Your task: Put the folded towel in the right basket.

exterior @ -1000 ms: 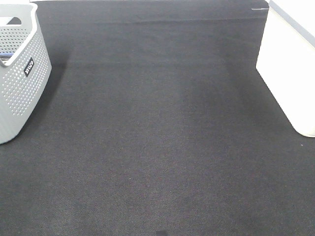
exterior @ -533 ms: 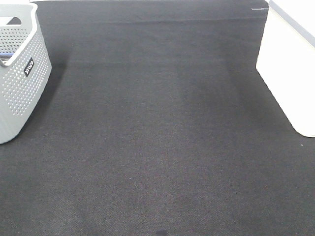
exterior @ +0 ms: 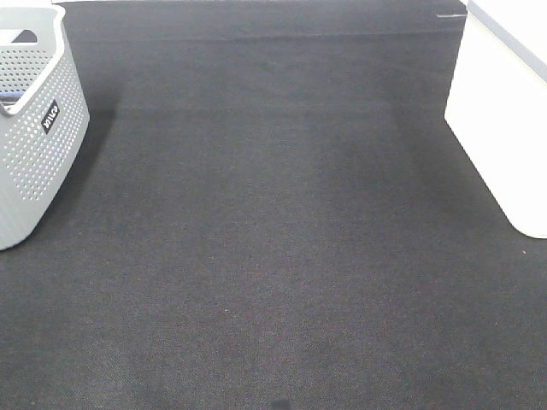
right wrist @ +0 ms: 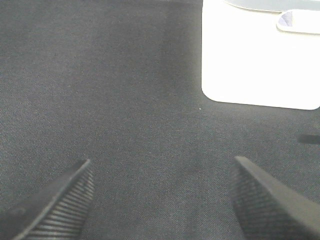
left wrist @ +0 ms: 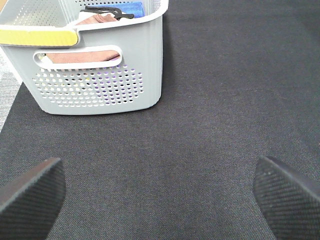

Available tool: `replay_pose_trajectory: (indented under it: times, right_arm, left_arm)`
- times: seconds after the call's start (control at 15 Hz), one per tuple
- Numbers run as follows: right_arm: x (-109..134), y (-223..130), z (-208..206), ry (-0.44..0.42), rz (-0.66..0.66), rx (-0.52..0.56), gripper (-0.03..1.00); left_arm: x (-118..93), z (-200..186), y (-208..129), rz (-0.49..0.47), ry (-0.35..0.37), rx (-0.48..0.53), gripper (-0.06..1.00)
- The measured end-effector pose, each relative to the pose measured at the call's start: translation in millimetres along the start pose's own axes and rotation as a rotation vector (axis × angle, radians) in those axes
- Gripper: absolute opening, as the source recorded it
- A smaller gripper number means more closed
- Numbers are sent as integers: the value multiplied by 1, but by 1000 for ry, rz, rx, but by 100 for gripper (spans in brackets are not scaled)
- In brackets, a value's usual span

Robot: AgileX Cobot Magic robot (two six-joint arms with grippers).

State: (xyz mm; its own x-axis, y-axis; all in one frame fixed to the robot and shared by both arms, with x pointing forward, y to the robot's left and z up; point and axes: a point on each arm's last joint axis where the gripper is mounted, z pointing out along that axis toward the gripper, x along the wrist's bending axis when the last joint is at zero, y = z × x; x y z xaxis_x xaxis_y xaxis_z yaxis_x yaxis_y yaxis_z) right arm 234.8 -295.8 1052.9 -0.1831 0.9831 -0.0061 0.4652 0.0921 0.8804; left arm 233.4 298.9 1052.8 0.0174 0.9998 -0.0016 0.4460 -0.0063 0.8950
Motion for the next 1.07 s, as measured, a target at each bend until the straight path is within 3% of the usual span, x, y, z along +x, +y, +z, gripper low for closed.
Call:
replay_pose_trajectory:
  times: [0.4,0.67,1.07]
  right_arm:
    - [0,0,0,-3,1,-1,72]
    - [1,1,1,-112,64,-2,72]
    - [1,0,-1,-117,66,-15,72]
  left_arm:
    - [0,0,0,0,0,0,97]
    - [0,0,0,0,0,0,97]
    - [0,0,0,0,0,0,97]
